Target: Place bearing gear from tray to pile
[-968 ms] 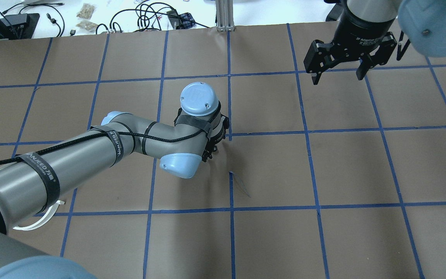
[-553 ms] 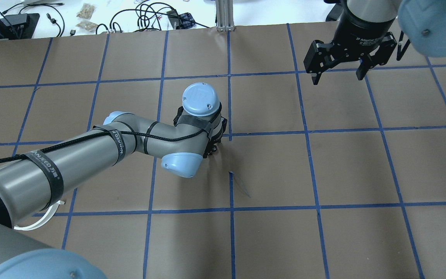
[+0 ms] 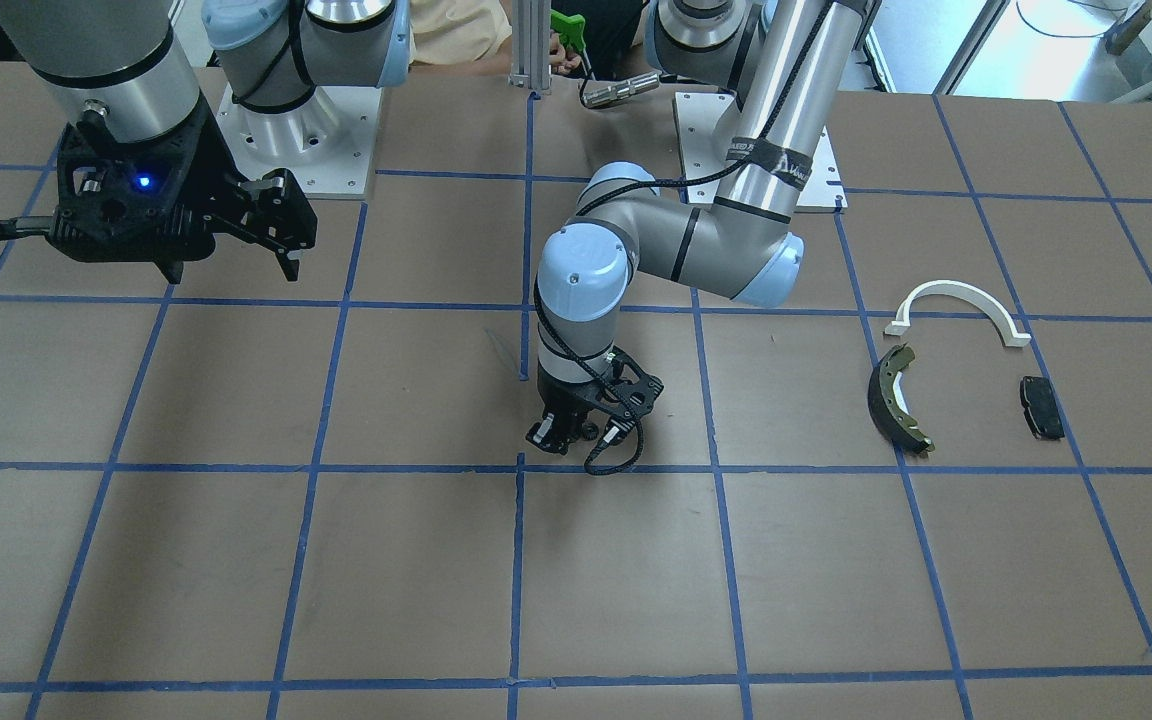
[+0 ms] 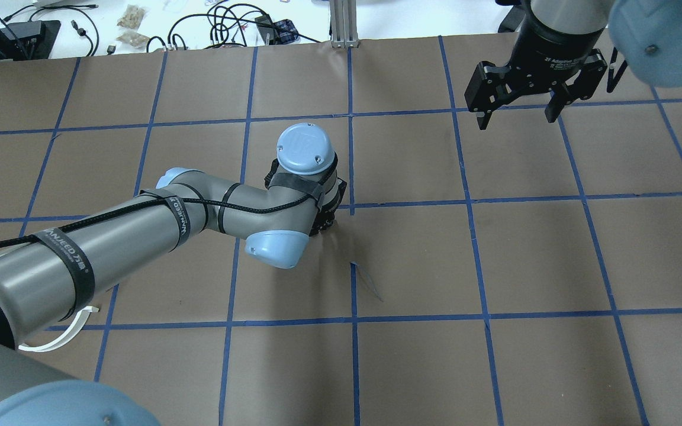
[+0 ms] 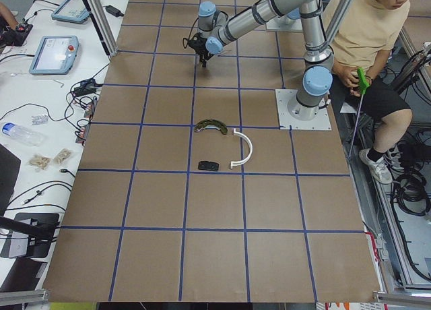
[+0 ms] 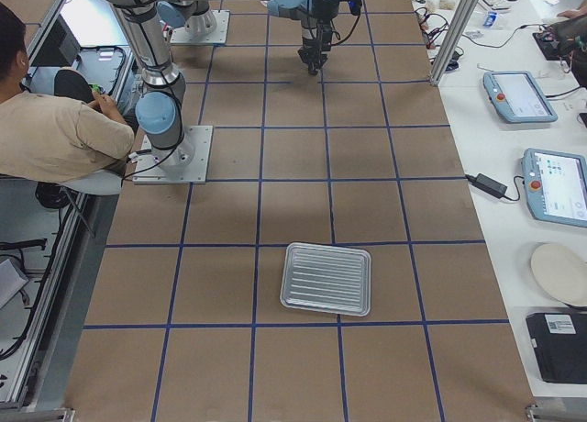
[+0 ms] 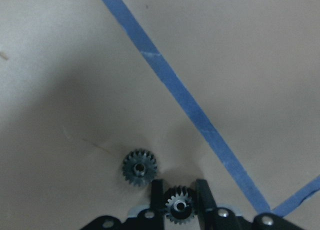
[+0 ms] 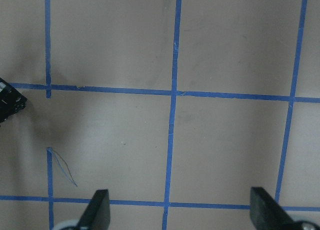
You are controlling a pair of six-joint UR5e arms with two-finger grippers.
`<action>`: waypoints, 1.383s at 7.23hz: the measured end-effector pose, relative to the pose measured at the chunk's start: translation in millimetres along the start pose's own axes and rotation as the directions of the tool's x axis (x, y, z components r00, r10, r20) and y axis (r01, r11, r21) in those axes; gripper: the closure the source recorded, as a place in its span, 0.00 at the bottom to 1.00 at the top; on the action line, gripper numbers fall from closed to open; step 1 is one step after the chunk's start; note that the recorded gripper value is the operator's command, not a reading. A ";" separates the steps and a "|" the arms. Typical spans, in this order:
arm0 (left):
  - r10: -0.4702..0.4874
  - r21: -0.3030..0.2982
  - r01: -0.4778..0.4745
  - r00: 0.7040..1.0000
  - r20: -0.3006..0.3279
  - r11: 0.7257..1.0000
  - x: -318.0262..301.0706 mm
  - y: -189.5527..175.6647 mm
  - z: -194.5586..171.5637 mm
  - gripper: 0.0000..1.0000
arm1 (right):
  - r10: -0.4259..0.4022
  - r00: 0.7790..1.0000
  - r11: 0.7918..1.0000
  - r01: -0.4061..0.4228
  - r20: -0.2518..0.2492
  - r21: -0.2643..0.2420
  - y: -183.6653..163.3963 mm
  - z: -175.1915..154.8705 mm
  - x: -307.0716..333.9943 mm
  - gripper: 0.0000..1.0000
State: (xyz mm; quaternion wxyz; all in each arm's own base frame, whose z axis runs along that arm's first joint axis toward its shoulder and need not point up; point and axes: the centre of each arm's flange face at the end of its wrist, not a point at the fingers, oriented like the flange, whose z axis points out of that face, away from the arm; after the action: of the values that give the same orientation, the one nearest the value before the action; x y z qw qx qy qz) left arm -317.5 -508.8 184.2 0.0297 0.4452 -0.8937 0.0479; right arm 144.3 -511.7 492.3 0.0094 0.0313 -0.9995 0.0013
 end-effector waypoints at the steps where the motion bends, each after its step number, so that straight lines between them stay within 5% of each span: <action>1: 0.009 -0.007 -0.009 1.000 -0.007 1.000 9.6 -15.9 -19.0 1.00 | 0.000 1.000 1.000 0.000 -0.001 0.000 0.0 0.0 0.0 0.00; 4: 0.136 -0.114 -0.129 0.989 0.056 0.985 21.8 -88.8 -93.4 1.00 | 0.000 1.000 1.000 0.000 -0.002 0.000 0.0 0.0 0.2 0.00; 6: 0.267 -0.190 -0.255 0.963 0.040 0.948 -16.5 -165.1 -134.0 1.00 | 0.000 1.000 1.000 0.000 0.000 0.002 -0.2 -0.2 0.1 0.00; 8: 0.417 -0.245 -0.396 0.908 0.036 0.885 -81.6 -246.5 -160.7 1.00 | 0.000 1.000 1.000 0.000 0.000 0.002 -0.2 -0.2 0.1 0.00; 10: 0.591 -0.279 -0.551 0.802 0.083 0.786 -154.4 -324.2 -162.0 1.00 | 0.001 1.000 1.000 -0.001 0.000 0.002 -0.3 -0.2 0.1 0.00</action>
State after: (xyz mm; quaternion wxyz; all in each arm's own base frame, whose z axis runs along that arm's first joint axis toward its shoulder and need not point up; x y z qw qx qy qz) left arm 36.1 -562.5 349.6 -0.0068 0.1484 -0.9847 -0.0916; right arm 144.3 -512.0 492.5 0.0093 0.0308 -0.9995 0.0025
